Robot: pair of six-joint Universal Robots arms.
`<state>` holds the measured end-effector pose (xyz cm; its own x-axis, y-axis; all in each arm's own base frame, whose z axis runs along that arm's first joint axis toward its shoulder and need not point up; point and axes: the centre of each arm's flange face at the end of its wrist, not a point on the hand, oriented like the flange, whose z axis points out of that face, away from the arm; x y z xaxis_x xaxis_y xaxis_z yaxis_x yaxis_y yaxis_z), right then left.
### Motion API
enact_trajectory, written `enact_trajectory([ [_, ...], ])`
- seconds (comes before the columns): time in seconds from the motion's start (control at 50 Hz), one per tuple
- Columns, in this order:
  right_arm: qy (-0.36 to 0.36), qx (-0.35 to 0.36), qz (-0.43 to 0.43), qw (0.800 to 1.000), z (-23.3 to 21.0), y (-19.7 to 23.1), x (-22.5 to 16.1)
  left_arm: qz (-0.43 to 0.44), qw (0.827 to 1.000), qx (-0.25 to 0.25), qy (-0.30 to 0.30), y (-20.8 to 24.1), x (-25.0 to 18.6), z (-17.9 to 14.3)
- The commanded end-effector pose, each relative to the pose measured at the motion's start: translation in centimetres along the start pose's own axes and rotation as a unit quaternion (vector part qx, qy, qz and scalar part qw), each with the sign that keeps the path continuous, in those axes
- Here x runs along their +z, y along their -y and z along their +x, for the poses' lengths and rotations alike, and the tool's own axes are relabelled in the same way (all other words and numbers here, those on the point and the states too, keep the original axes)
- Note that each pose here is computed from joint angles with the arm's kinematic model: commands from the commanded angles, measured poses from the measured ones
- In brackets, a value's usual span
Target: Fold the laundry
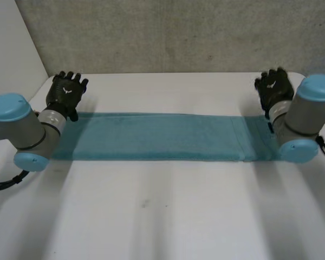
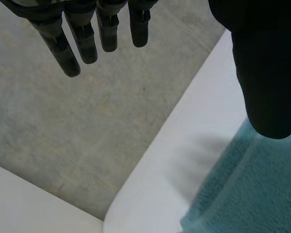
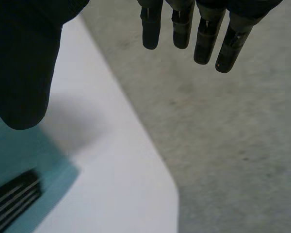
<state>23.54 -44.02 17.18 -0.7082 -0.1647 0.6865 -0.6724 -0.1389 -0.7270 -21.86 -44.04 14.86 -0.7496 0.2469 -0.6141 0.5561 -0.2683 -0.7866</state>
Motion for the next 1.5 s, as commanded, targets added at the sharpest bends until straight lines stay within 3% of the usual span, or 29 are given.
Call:
enact_trajectory([
  [0.02, -0.036, 0.083, 0.039, 0.995, 5.8, 5.3, -3.4, 0.012, 1.0, 0.001, 0.014, 4.2, -2.8, -2.4],
  [0.08, -0.027, 0.11, 0.042, 0.993, 7.1, 6.8, -5.7, 0.006, 1.0, -0.013, 0.01, 5.8, -5.0, -3.0],
  [0.18, 0.035, 0.141, -0.024, 0.989, 7.5, 4.6, -8.5, -0.018, 0.994, -0.111, -0.01, 7.6, -8.8, -3.0],
  [0.28, 0.101, 0.17, -0.132, 0.971, 6.5, 0.3, -10.6, -0.049, 0.966, -0.254, -0.032, 8.2, -11.3, -1.8],
  [0.36, 0.111, 0.179, -0.148, 0.966, 5.8, -1.8, -10.9, -0.065, 0.949, -0.306, -0.035, 7.7, -12.3, -1.0],
  [0.48, 0.113, 0.183, -0.123, 0.969, 4.2, -5.8, -9.4, -0.072, 0.949, -0.306, -0.025, 6.9, -12.6, -0.3],
  [0.64, 0.116, 0.185, -0.123, 0.968, 3.4, -7.8, -8.3, -0.08, 0.949, -0.305, -0.01, 6.1, -12.8, -0.1],
  [1.14, 0.118, 0.174, -0.136, 0.968, 2.4, -9.8, -6.9, -0.084, 0.948, -0.305, -0.013, 5.8, -13.0, 0.2],
  [1.32, -0.004, 0.139, -0.183, 0.973, 8.6, -12.5, -5.4, -0.086, 0.948, -0.306, -0.012, 5.8, -13.2, 0.2],
  [1.4, -0.093, 0.061, -0.23, 0.967, 14.3, -15.6, -4.9, -0.085, 0.948, -0.305, -0.013, 5.9, -13.2, 0.2],
  [1.5, -0.113, -0.012, -0.241, 0.964, 16.5, -16.0, -4.6, -0.085, 0.948, -0.305, -0.013, 5.9, -13.3, 0.2],
])
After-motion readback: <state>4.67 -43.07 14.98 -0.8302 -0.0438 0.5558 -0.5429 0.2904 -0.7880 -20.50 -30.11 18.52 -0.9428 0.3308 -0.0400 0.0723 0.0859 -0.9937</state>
